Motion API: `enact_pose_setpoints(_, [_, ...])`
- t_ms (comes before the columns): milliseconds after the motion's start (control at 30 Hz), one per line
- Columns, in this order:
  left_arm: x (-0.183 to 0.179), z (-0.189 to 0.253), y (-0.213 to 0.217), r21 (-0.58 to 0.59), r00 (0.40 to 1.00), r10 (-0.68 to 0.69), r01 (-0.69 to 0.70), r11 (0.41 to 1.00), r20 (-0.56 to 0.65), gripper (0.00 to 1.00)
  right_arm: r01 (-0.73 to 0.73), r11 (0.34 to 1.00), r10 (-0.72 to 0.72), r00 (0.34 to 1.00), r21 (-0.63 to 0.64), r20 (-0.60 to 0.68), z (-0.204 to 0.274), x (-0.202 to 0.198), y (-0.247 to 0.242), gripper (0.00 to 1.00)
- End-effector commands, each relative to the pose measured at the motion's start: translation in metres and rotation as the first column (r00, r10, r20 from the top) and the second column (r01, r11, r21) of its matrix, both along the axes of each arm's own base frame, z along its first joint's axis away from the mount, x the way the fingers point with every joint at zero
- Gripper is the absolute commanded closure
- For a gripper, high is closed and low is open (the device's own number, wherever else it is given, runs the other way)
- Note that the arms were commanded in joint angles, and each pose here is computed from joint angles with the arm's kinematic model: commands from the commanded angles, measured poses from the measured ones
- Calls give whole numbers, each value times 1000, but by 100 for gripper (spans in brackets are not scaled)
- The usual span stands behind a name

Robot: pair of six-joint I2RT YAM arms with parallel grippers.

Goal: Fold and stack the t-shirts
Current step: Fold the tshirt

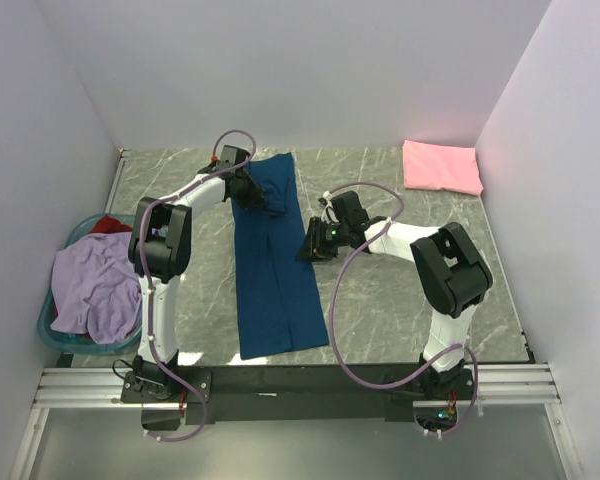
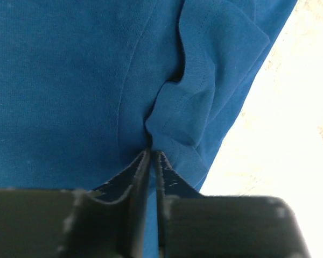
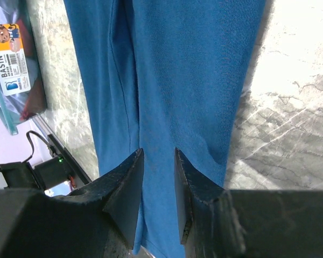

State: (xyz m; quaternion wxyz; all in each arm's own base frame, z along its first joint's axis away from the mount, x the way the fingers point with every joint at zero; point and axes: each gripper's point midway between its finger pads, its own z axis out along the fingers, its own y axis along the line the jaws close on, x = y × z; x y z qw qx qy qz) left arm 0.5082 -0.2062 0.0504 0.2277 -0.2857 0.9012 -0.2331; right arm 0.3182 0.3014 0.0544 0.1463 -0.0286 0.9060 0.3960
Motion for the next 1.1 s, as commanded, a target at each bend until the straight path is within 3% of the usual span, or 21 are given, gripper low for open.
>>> enact_pose_setpoints(0, [8,19,-5,-28,998,-7,9,1000,62,90,-10,1000,9,999,27,36,11,0,3,64])
enact_pose_setpoints(100, [8,25,-5,-29,996,-16,19,999,82,99,-11,999,10,999,33,32,10,-1,4,64])
enact_pose_setpoints(567, [-17,52,-6,3,996,-12,12,1000,91,99,-5,999,3,999,32,46,15,0,3,64])
enact_pose_setpoints(1067, [-43,6,-2,26,999,10,-9,1000,-40,94,-9,1000,8,999,23,34,8,-1,2,64])
